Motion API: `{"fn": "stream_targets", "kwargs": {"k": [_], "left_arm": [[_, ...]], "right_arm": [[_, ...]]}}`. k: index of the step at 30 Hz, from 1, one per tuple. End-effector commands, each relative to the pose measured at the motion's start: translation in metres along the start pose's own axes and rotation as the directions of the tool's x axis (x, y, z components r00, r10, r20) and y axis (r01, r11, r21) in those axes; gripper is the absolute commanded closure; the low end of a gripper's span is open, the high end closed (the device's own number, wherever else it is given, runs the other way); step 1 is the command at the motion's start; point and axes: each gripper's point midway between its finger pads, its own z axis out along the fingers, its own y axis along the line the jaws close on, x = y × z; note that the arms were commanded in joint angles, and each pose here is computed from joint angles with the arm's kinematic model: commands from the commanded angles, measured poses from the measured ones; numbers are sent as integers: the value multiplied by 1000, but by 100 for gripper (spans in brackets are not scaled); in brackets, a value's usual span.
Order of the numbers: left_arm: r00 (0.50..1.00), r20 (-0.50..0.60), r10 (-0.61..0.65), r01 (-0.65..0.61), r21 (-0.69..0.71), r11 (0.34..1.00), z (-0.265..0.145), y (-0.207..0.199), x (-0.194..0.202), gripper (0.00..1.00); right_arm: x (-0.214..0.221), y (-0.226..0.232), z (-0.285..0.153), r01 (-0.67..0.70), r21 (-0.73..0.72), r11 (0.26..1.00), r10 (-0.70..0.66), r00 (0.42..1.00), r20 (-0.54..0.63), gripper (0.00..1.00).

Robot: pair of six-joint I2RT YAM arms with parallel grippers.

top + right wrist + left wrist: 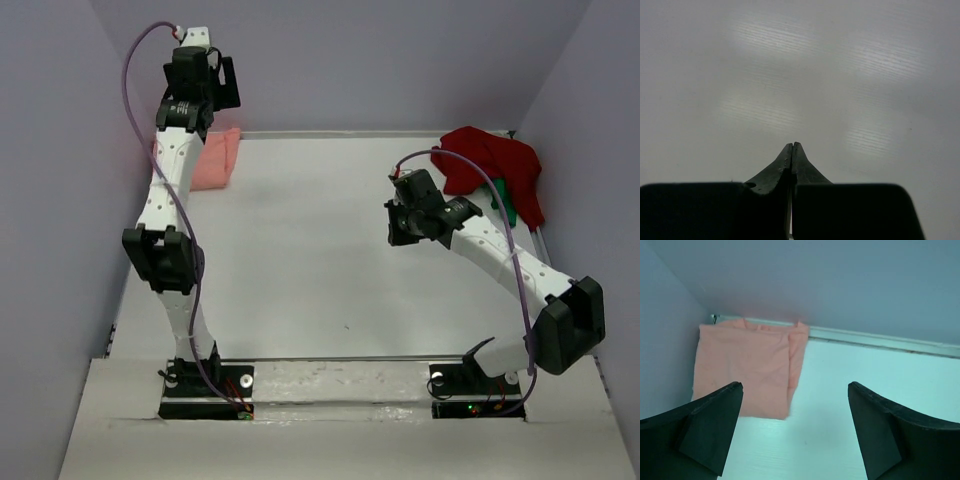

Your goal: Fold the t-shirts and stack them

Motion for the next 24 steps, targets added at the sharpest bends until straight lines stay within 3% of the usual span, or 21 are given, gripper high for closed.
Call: {"fn": "stream_targets", "kwargs": {"k": [1,4,5,6,7,11,13,16,24], "left_arm": [[990,129,-56,60,-29,998,-83,20,-57,1],[997,38,-60,63,-66,996,-67,23,-31,2],[997,0,-81,80,-76,994,-59,22,-22,6],[996,-29,-87,85,-86,993,-52,21,-16,17],[995,-52,-84,76,-131,988,-39,20,-6,23],[995,-101,-27,4,-229,973,-13,12,25,26],[992,-122,-33,4,-232,973,0,9,38,40],[985,-173,-13,-27,-228,973,30,-2,66,40],[990,-142,25,-61,-251,966,66,-8,73,41]], "right_arm": [[-23,23,10,-5,-90,996,10,998,61,100],[-33,27,9,4,-104,995,5,996,92,100],[-40,29,7,6,-111,994,6,994,108,100],[-43,31,7,8,-117,993,4,994,107,100],[-46,33,7,6,-121,993,8,994,110,100],[-55,46,1,-2,-176,984,23,993,116,100],[-58,46,-2,1,-180,984,23,992,128,100],[-58,41,-11,3,-164,986,22,989,148,100],[-45,25,-15,-1,-101,995,16,989,146,100]]}}
